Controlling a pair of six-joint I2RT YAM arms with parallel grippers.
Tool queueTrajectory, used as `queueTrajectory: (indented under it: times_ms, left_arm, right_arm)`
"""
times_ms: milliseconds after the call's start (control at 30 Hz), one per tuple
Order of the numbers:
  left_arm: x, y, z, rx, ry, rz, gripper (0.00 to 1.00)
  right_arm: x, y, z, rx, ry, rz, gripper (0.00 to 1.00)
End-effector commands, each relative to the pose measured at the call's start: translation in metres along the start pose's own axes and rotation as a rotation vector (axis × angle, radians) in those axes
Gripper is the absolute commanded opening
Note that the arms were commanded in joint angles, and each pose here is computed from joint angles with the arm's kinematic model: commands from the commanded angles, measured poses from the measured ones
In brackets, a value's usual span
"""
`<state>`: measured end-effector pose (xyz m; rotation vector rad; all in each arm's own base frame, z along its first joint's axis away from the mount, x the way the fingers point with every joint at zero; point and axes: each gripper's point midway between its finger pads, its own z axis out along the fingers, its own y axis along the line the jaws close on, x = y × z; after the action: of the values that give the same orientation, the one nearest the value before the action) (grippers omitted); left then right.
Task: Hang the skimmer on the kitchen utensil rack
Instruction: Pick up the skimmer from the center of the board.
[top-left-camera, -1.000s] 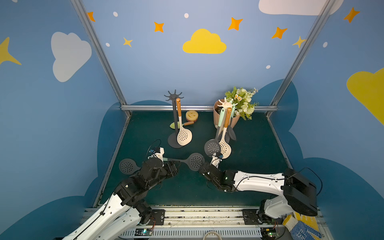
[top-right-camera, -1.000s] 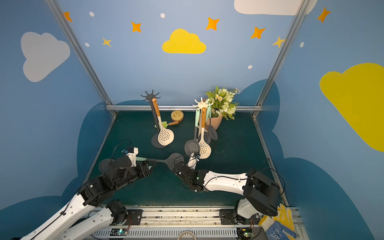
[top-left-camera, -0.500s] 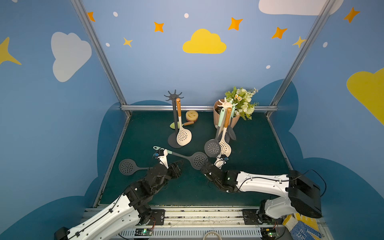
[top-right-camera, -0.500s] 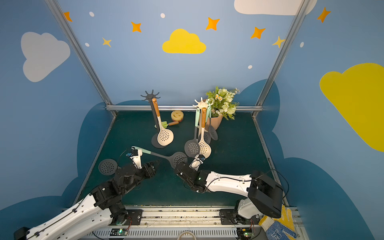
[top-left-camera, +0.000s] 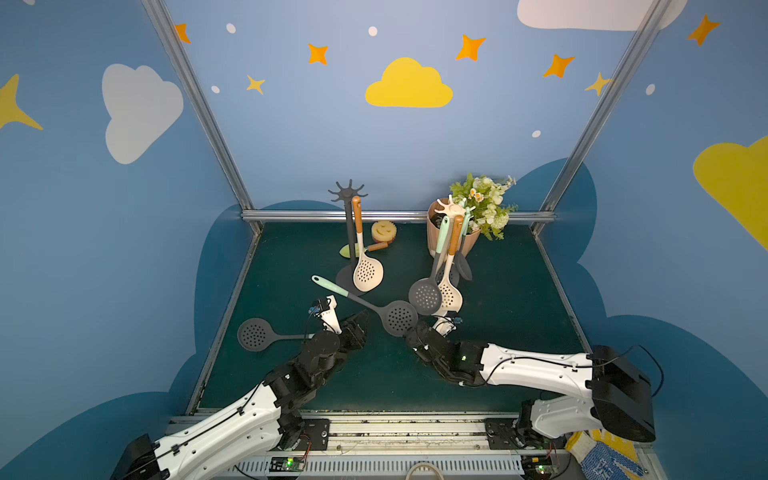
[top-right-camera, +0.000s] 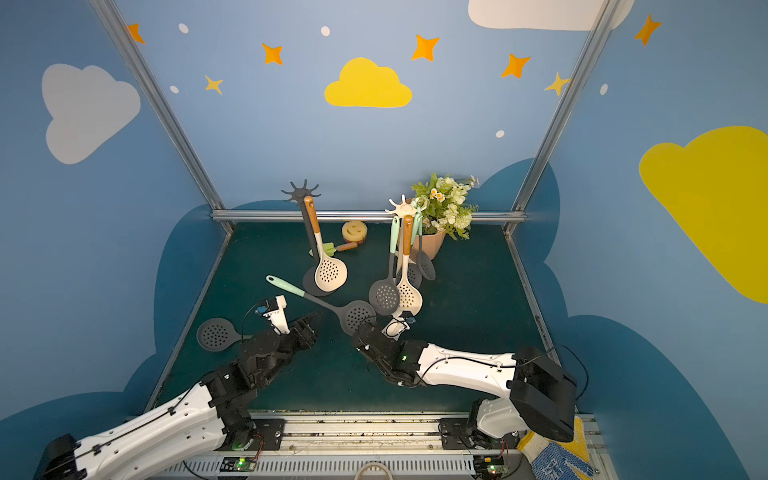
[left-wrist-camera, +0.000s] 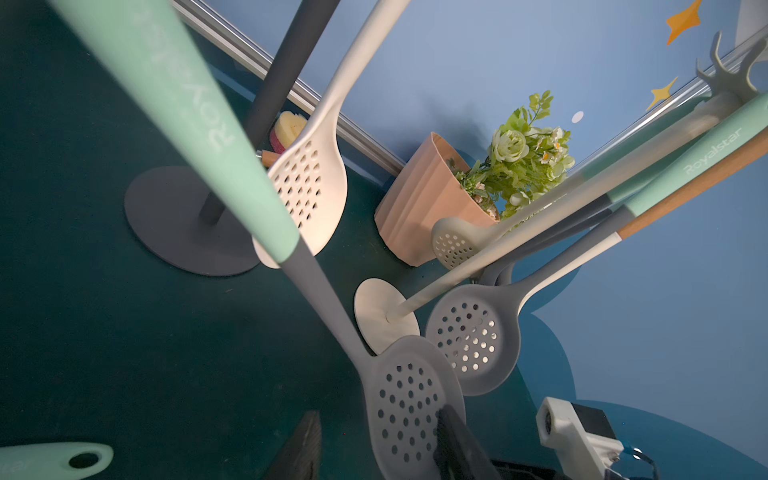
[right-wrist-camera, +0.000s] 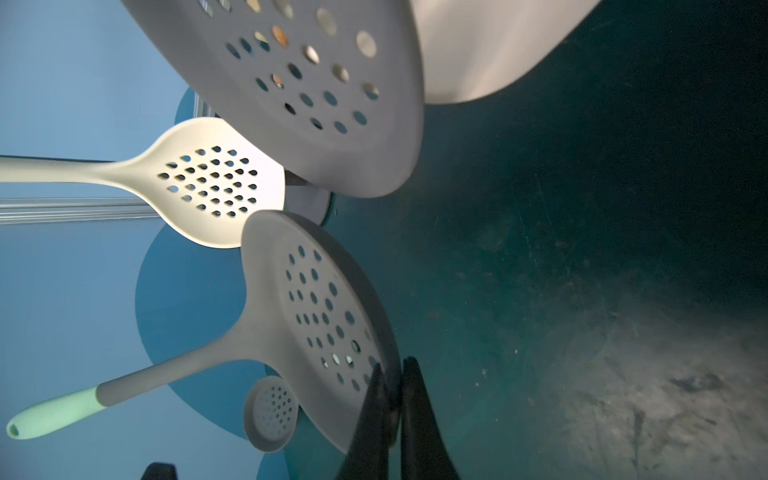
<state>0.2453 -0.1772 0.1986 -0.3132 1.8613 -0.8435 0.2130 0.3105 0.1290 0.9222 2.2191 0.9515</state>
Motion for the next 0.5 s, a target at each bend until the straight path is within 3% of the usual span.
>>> queueTrajectory:
  times_ms: [0,467]
  left_arm:
    - [-0.013,-0.006,0.002,0.018,-0.072,-0.038,0.46]
    - [-0.031,-0.020,0.012,0.051,-0.172,-0.024,0.42]
  right_arm:
    - [0.001,0.014,-0.009,-0.051,0.017,0.074,0.00]
    - [0.014,0.032,-0.020,-0.113,0.084,0.188,0.00]
